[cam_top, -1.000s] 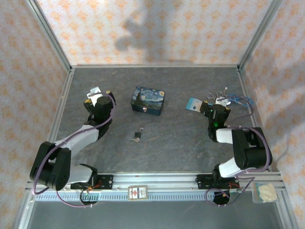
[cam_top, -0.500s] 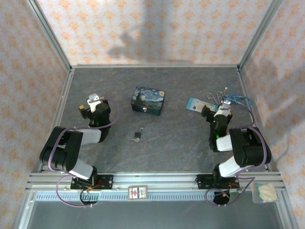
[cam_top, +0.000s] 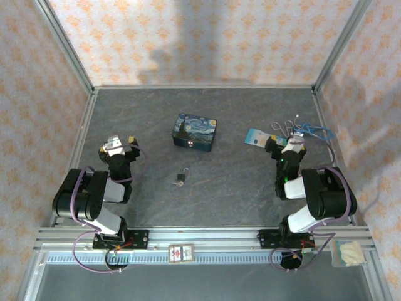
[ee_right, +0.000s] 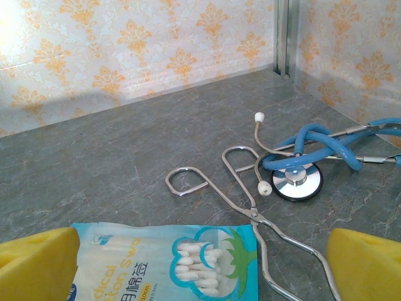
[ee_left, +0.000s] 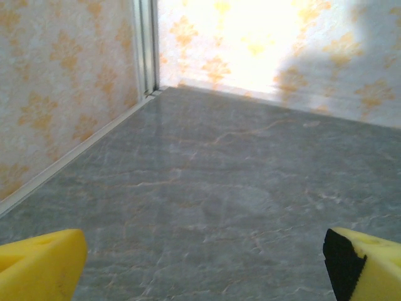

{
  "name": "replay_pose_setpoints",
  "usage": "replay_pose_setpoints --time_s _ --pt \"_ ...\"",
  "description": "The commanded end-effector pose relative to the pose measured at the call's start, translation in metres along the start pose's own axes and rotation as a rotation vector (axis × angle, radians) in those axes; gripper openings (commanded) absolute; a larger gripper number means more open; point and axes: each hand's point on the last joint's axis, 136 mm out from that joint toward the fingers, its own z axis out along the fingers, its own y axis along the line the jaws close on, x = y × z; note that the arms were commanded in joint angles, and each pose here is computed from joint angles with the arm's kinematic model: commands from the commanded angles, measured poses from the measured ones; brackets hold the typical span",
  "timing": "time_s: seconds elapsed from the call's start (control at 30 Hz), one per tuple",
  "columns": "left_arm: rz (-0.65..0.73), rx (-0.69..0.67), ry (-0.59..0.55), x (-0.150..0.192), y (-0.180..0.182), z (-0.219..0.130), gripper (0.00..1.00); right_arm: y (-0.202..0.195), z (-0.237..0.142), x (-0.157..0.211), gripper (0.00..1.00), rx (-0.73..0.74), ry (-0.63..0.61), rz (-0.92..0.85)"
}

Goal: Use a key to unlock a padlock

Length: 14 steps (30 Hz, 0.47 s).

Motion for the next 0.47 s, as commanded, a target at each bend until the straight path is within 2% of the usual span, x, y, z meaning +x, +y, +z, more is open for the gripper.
replay_pose_setpoints --time_s 0.0,0.43 --pt "-0.033 0.06 -0.069 -0.019 -0.0114 0.0015 0.99 0.003 0.0 -0.0144 1.0 -0.012 -0.052 0.011" --pt "-0.028 0.055 -0.065 -0.0181 -0.0117 0.0017 0.99 0.0025 -0.0003 -0.0147 1.0 -0.011 -0.053 0.012"
